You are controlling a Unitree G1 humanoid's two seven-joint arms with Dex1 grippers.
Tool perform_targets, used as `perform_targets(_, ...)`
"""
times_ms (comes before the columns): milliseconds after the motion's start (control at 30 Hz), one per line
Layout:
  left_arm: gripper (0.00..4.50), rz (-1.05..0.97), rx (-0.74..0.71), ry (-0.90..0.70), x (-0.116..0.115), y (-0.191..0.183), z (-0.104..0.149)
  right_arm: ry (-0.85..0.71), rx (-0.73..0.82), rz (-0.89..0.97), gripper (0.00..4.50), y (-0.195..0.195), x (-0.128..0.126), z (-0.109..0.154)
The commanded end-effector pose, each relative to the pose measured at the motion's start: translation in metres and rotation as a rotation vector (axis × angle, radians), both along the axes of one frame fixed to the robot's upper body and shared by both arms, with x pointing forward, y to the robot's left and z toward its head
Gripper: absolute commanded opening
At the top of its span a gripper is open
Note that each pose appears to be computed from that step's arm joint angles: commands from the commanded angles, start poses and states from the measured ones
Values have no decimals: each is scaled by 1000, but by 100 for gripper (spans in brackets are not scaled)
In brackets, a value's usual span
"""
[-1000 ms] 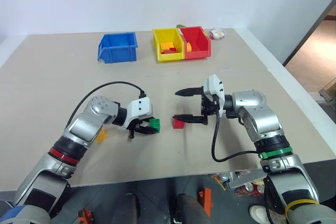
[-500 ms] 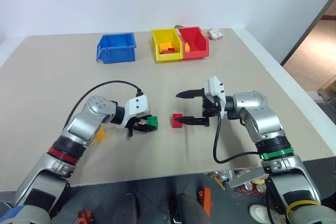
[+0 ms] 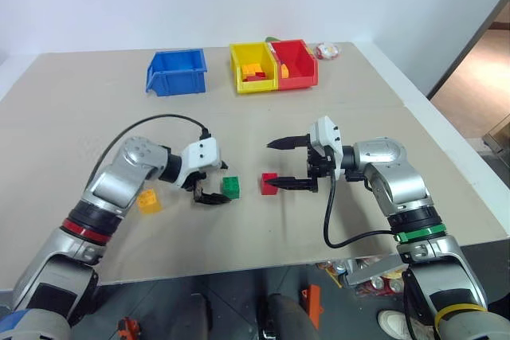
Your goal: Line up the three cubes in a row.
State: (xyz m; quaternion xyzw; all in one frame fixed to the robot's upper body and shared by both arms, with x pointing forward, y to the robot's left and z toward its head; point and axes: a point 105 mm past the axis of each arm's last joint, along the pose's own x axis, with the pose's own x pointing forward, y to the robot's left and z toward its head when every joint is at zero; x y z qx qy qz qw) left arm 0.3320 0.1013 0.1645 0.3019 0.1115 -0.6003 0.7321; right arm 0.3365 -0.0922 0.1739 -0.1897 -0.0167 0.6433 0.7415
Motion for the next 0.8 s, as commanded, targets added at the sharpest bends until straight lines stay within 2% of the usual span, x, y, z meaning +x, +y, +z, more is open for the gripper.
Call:
perform_targets(33,449,-4,-56,-52,-8,7,38,-45,6,10,450,-2,-1,11)
perform_targets(233,449,151,-187,-44,-28,30,65,-47,1,9,450,-5,-1,11)
perform_targets(433,449,556,-469,-248,-29,54,79,-37,-2,17,450,-6,-2,6)
perform_targets(533,449,795,-609,-367,-39,72,75,-30,-8,42,450,-4,-4,4)
perform_targets(667,449,1057,-717,-411,-61,92,50,-33,-16,69,450,2,-1,4)
perform_targets(800,449,1153,-678,-401,-70,94,24,-34,-18,84,450,5,0,5)
